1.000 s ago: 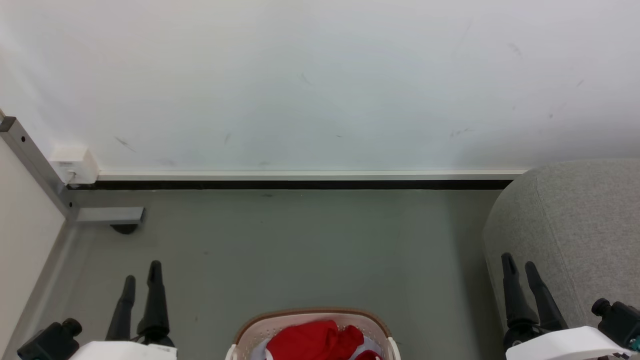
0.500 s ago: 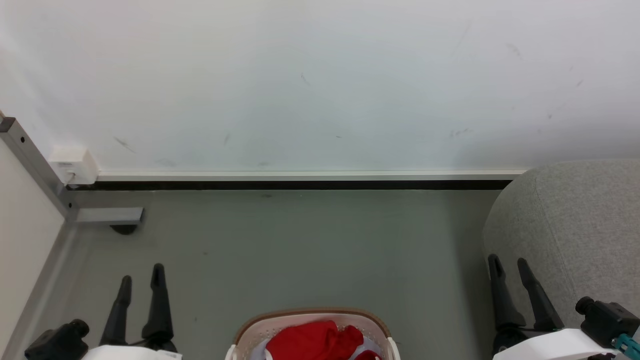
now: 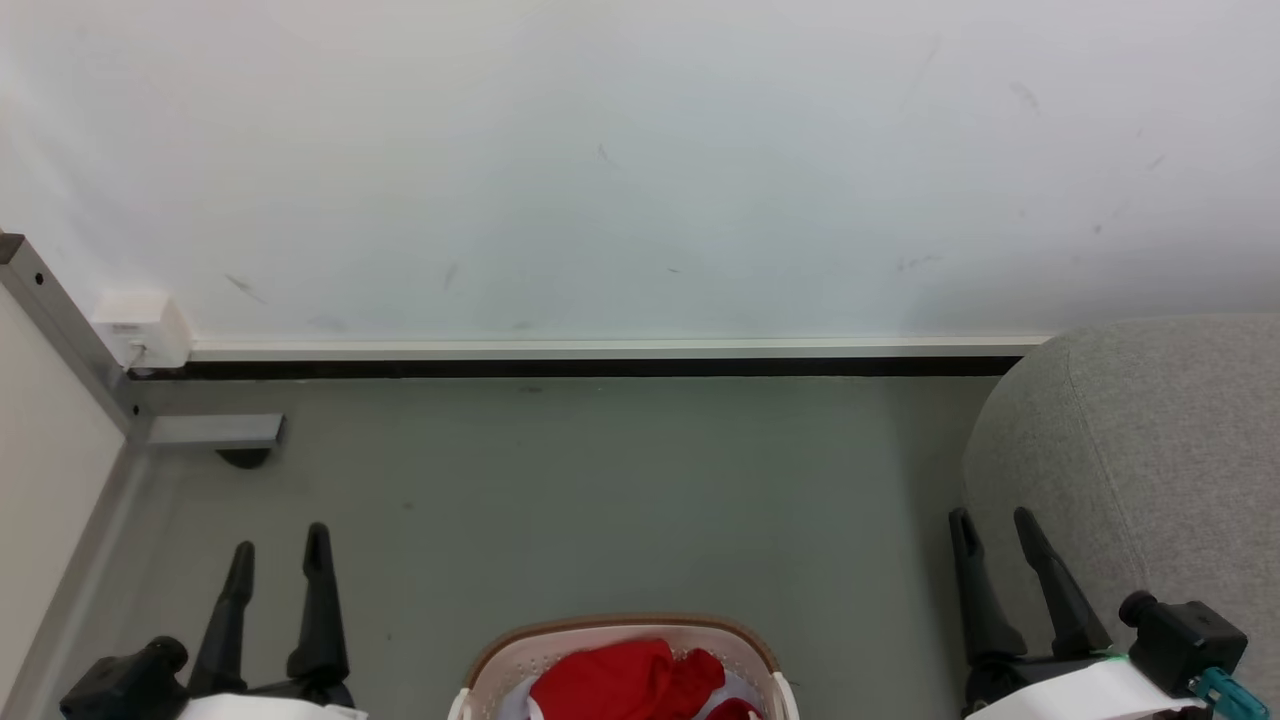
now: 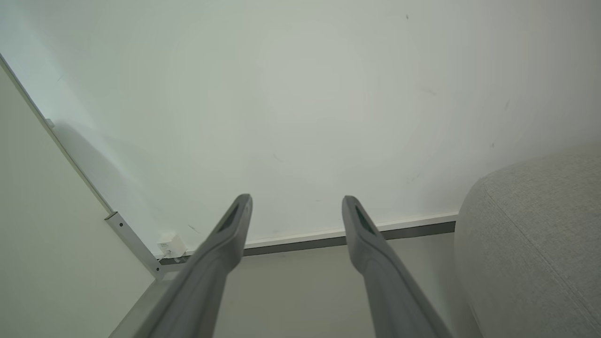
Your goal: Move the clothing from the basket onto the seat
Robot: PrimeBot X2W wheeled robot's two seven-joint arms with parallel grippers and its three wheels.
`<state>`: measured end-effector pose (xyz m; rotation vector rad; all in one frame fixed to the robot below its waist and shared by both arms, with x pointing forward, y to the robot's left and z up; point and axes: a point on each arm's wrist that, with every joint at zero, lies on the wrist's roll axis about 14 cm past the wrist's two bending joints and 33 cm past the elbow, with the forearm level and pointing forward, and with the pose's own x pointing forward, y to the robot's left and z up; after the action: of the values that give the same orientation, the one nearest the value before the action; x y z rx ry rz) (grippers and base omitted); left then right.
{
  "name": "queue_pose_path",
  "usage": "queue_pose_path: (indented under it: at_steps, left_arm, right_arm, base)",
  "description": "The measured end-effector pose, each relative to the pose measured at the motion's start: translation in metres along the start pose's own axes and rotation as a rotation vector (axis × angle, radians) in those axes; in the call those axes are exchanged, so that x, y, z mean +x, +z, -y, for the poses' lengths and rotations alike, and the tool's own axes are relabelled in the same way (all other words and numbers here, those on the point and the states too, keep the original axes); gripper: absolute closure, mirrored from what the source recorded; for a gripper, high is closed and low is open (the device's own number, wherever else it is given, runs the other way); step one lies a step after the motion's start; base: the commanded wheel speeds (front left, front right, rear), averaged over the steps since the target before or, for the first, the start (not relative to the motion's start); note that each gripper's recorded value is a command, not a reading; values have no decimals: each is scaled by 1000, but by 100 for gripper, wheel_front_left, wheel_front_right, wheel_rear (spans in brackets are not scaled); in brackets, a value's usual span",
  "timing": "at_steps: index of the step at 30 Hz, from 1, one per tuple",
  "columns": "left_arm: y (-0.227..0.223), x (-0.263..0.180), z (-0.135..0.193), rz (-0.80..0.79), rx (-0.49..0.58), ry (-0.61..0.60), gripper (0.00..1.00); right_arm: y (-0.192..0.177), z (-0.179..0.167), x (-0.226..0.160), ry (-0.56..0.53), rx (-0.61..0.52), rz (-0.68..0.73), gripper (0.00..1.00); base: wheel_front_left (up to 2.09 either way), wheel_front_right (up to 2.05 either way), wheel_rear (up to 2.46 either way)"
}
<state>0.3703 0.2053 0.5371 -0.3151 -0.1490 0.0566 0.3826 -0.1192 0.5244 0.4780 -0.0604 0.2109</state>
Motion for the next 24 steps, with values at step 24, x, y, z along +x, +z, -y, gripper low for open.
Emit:
queue_pose_path:
  at_steps: [24]
  left_arm:
    - [-1,2,13,24,180,-61,0]
  right_arm:
    - [0,-9,3,51,-155,17,0]
  base:
    - [0,0,0]
